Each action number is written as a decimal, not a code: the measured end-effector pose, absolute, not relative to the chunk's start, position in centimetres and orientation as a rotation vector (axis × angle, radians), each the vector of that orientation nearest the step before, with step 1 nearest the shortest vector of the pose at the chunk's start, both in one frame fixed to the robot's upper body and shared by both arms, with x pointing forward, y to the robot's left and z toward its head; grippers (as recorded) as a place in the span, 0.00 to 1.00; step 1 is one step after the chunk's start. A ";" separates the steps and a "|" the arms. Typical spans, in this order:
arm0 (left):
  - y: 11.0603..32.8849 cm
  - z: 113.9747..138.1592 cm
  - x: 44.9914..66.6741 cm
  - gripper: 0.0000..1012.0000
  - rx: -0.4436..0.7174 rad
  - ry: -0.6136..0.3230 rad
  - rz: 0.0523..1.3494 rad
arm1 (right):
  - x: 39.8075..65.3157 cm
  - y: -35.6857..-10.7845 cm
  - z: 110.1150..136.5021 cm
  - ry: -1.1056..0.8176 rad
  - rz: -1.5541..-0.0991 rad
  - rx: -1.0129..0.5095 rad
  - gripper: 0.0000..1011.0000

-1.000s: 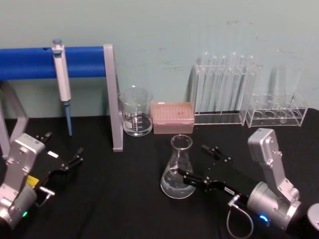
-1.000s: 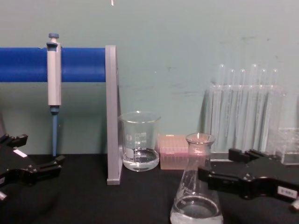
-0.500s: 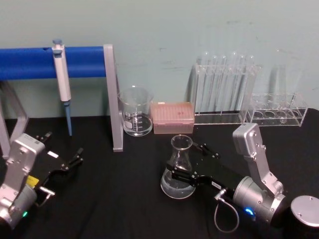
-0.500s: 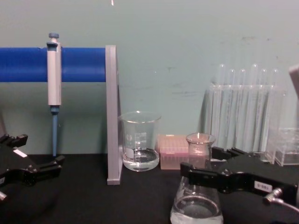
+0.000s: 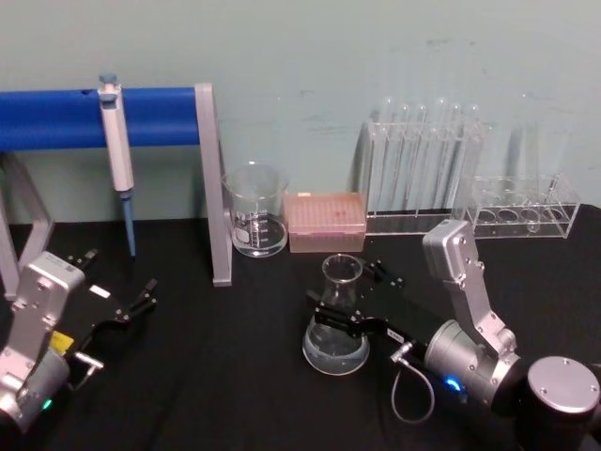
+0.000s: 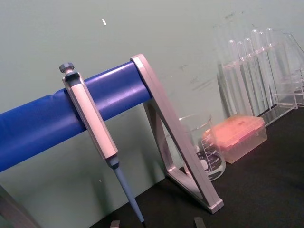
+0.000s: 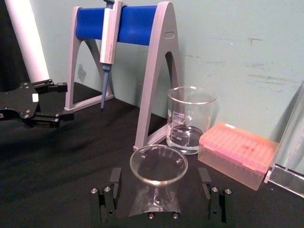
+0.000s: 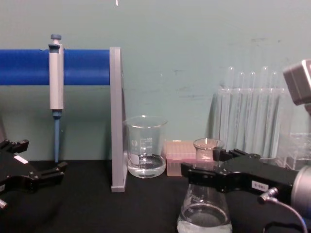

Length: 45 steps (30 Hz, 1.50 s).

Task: Grasp the erlenmeyer flask with one hand, shake it three times, then place it back.

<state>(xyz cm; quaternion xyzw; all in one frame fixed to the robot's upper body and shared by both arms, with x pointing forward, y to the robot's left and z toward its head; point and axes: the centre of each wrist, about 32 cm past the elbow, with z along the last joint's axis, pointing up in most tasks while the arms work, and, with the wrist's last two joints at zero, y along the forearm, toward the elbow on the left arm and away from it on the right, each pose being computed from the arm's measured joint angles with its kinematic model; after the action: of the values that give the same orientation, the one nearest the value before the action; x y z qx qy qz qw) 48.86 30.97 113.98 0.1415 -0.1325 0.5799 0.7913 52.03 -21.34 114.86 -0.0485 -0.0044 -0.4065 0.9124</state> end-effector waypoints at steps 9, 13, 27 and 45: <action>31.0 114.0 48.9 0.99 0.305 -0.285 1.248 | 52.6 -20.9 114.8 -0.008 -0.838 -0.096 0.99; 31.0 114.0 48.9 0.99 0.304 -0.285 1.248 | 52.7 -20.7 114.8 -0.006 -0.835 -0.094 0.99; 31.0 114.0 48.9 0.99 0.304 -0.285 1.248 | 52.8 -20.6 114.8 -0.011 -0.833 -0.097 0.99; 31.0 114.0 48.9 0.99 0.304 -0.285 1.248 | 52.8 -20.7 114.8 -0.010 -0.834 -0.095 0.80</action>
<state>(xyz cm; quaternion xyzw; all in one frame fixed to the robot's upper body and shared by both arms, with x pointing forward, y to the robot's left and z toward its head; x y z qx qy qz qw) 48.86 30.97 113.98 0.1415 -0.1325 0.5799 0.7913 52.82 -20.66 114.83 -0.0462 -0.0050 -0.4049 0.9132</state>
